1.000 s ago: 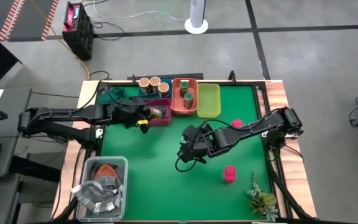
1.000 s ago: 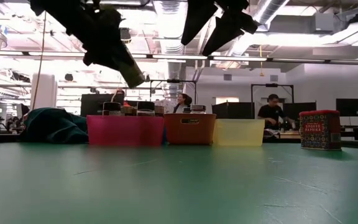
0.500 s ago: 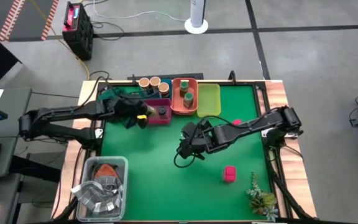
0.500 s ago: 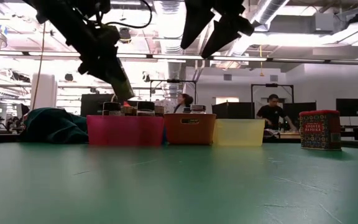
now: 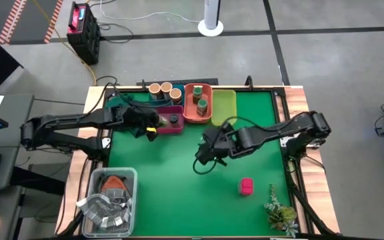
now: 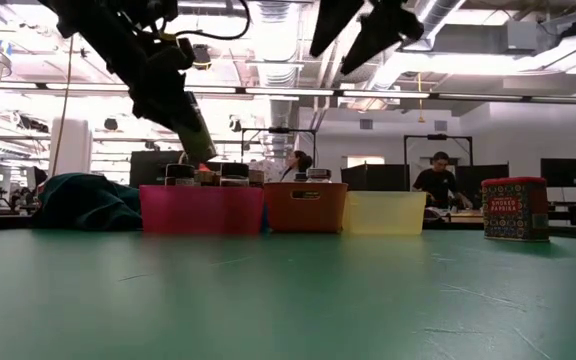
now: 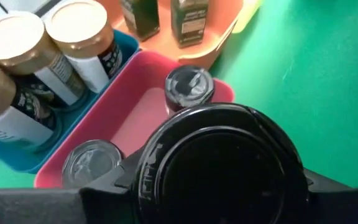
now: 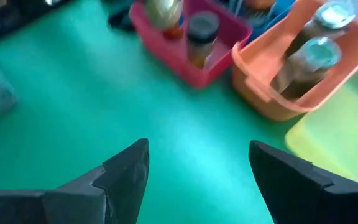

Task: Sort spices by type
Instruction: Put the black seasoning bottle into the red bin

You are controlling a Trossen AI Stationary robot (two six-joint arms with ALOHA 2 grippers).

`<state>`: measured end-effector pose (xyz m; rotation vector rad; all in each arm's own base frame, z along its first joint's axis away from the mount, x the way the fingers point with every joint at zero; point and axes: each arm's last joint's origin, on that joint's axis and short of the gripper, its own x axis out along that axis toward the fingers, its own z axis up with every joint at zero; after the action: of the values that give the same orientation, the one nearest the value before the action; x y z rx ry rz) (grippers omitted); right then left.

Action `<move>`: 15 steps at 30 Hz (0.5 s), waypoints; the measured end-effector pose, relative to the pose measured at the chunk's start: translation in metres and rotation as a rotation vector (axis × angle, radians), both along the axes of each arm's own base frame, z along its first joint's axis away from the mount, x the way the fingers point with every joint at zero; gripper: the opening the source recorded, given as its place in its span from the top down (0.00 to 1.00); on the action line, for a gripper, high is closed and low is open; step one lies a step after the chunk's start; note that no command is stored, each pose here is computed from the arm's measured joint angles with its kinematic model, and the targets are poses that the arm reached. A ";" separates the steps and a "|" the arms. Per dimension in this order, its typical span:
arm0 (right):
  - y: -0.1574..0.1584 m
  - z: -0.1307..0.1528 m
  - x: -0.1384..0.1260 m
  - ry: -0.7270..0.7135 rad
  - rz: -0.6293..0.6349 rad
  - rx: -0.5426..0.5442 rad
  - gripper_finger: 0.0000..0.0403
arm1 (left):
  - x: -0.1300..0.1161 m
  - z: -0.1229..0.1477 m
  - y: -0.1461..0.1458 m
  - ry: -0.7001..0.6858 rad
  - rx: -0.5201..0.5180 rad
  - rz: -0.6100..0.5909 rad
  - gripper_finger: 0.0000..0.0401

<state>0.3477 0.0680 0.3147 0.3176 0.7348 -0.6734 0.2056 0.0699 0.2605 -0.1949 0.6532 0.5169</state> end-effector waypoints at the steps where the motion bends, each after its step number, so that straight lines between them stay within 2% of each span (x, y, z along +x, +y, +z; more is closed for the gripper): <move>1: -0.003 0.004 -0.002 -0.017 -0.012 -0.008 0.25 | 0.002 -0.002 0.001 0.008 0.000 -0.001 0.50; 8: -0.023 0.027 -0.012 -0.085 -0.043 -0.028 0.25 | 0.017 -0.023 0.009 0.097 -0.016 -0.003 0.50; 15: -0.024 0.028 -0.016 -0.066 -0.034 -0.035 0.25 | 0.027 -0.032 0.022 0.125 -0.020 0.044 0.50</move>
<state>0.3321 0.0443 0.3430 0.3193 0.6554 -0.7039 0.2325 0.0916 0.2290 -0.1970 0.7771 0.5680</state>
